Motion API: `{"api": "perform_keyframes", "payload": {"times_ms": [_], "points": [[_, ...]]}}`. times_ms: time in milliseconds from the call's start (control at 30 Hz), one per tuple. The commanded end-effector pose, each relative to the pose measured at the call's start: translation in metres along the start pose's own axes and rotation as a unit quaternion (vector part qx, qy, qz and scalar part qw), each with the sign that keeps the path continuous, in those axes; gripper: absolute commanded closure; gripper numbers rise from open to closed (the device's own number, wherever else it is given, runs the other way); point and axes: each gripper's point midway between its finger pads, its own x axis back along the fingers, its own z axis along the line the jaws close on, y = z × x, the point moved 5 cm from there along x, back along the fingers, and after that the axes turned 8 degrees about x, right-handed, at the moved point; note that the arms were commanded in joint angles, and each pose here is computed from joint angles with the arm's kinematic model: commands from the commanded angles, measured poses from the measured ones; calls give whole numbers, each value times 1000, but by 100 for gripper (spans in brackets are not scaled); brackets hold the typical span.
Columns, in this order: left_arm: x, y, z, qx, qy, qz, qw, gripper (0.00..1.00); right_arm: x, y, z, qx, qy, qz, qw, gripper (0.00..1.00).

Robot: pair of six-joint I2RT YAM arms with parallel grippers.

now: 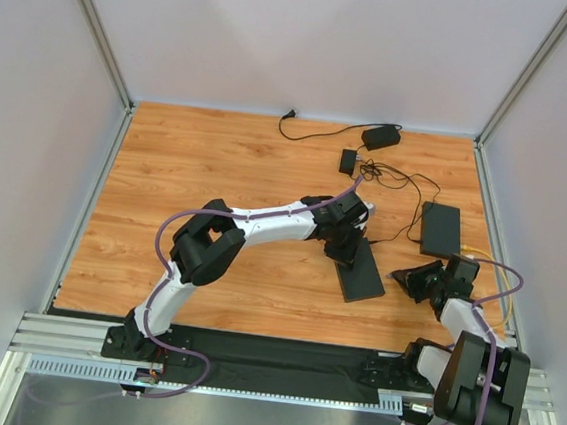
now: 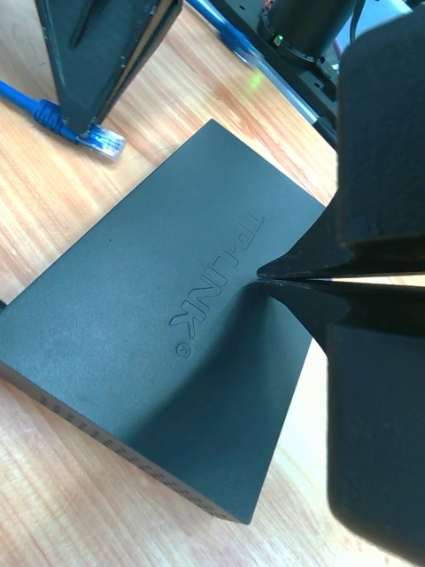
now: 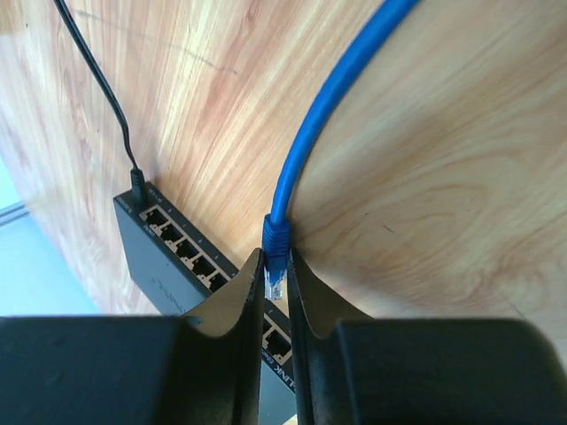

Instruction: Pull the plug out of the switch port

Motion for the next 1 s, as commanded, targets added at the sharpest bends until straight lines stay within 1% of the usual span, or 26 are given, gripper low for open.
{"api": "perform_keyframes", "payload": {"times_ms": [0, 100, 167, 300, 333, 367, 400, 433, 467, 533, 567, 600, 633, 667, 700, 733, 767, 800, 833, 867, 900, 933, 967], "points": [[-28, -45, 52, 5, 92, 81, 992, 100, 2, 17, -4, 8, -49, -44, 998, 100], [-24, -43, 50, 0, 88, 75, 993, 100, 6, 14, -1, 21, -37, -29, 999, 100], [-15, -36, 45, -8, 86, 60, 994, 100, 11, 13, 1, 43, -33, -30, 998, 100], [9, -21, 26, -23, 68, 27, 997, 91, 40, 13, 17, 94, -7, -50, 994, 100], [16, -17, 21, -25, 62, 19, 998, 88, 49, 18, 28, 110, 5, -58, 992, 100], [29, -11, 12, -29, 51, 5, 998, 85, 59, 18, 35, 119, 18, -69, 990, 100], [37, -8, 6, -30, 43, -4, 999, 82, 66, 13, 35, 115, 12, -58, 992, 100], [44, -5, 2, -33, 39, -14, 999, 79, 72, 10, 40, 117, 26, -53, 991, 100], [61, 1, -8, -38, 25, -32, 998, 73, 83, 7, 46, 114, 36, -56, 991, 100], [81, 6, -16, -43, 19, -52, 998, 68, 93, 2, 52, 115, 52, -55, 990, 100], [101, 10, -24, -47, 10, -73, 996, 65, 102, 2, 62, 115, 67, -59, 989, 100], [112, 11, -25, -49, 15, -84, 995, 64, 109, -3, 66, 119, 77, -57, 988, 100], [134, 14, -32, -55, 9, -108, 993, 63, 115, -4, 73, 123, 89, -58, 987, 100], [145, 15, -32, -55, 12, -119, 991, 59, 121, -4, 81, 128, 100, -61, 985, 100], [154, 15, -27, -56, 28, -133, 989, 57, 133, -3, 97, 142, 119, -63, 981, 100], [178, 16, -32, -60, 19, -158, 985, 55, 138, -2, 105, 152, 127, -65, 978, 100], [189, 14, -32, -62, 18, -166, 984, 53, 139, 0, 113, 159, 130, -61, 977, 100], [198, 13, -23, -59, 44, -184, 980, 52, 150, 0, 131, 185, 149, -64, 969, 100], [221, 12, -25, -59, 40, -208, 975, 50, 145, 0, 139, 195, 145, -50, 969, 100], [229, 7, -19, -60, 52, -213, 974, 49, 155, -10, 160, 231, 172, -36, 957, 100], [239, 7, -14, -59, 67, -232, 969, 48, 152, -9, 167, 242, 163, -46, 956, 100], [259, 4, -13, -59, 65, -253, 963, 47, 147, -12, 177, 252, 161, -40, 953, 100], [269, 2, -10, -57, 70, -263, 961, 46, 146, -15, 185, 261, 164, -38, 950, 100]]}}
